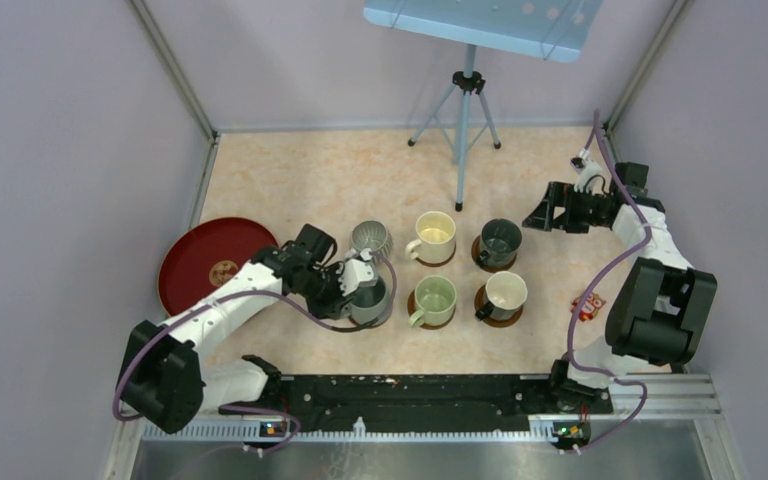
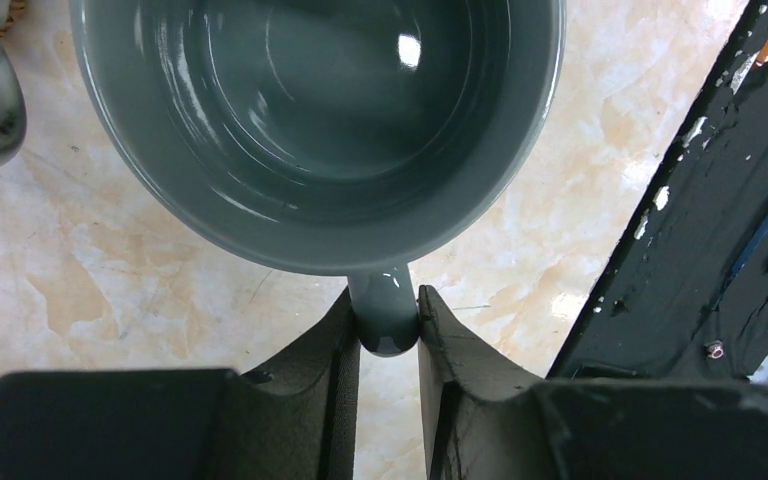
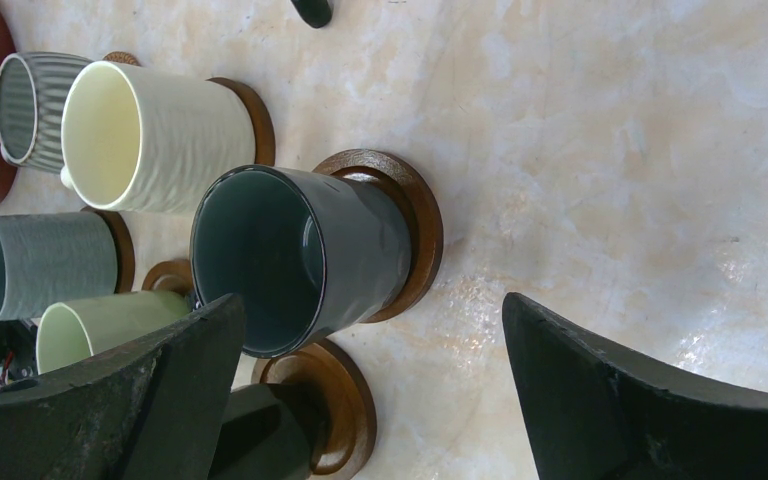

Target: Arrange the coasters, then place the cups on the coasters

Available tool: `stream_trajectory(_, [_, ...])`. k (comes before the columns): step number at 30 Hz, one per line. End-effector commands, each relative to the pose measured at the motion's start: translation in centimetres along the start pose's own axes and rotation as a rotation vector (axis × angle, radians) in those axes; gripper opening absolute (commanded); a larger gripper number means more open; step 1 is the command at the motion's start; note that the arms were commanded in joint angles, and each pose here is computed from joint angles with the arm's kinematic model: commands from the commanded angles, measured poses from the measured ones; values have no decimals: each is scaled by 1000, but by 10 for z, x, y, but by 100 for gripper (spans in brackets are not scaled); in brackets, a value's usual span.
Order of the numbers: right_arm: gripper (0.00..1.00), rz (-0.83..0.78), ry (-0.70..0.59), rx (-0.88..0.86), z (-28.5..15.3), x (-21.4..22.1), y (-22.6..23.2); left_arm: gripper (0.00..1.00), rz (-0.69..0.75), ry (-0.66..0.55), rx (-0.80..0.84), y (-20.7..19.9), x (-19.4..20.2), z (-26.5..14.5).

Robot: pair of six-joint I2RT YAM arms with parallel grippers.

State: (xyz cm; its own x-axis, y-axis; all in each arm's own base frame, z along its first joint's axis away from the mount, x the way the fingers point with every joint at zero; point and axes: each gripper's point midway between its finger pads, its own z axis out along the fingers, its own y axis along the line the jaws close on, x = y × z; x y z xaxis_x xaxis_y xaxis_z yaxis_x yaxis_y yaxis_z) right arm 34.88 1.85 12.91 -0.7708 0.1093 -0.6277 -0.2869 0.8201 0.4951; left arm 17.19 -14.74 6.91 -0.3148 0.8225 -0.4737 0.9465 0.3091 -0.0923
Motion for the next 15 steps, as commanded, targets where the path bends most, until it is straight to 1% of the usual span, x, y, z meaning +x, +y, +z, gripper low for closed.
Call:
stream_trajectory(1, [99,-38,-26,7,-5,-8,0,0,-34,-9,-33,0,3,2])
stream_trajectory(2, [99,-37,-25,6,-4,-7,0,3,-27,-13,-28,-1,3,1])
stream_trajectory(4, [99,-36,-25,6,-5,-7,0,13,-16,-19,-19,-3,2,0])
stream_trajectory(6, [99,-36,-25,7,-5,-7,0,19,-9,-21,-3,-7,1,-2])
stream_trajectory(7, [99,-36,-25,8,-5,-7,0,20,-9,-18,1,-7,2,-3])
stream_trajectory(10, [99,-35,-24,9,-5,-7,-1,21,-7,-20,3,-9,1,-6])
stream_trajectory(14, [99,-35,-25,8,-4,-7,-1,14,-7,-23,-9,-9,-1,-12])
stream_trajectory(15, [99,-35,-25,7,-4,-7,-1,13,-7,-26,-11,-9,-2,-14])
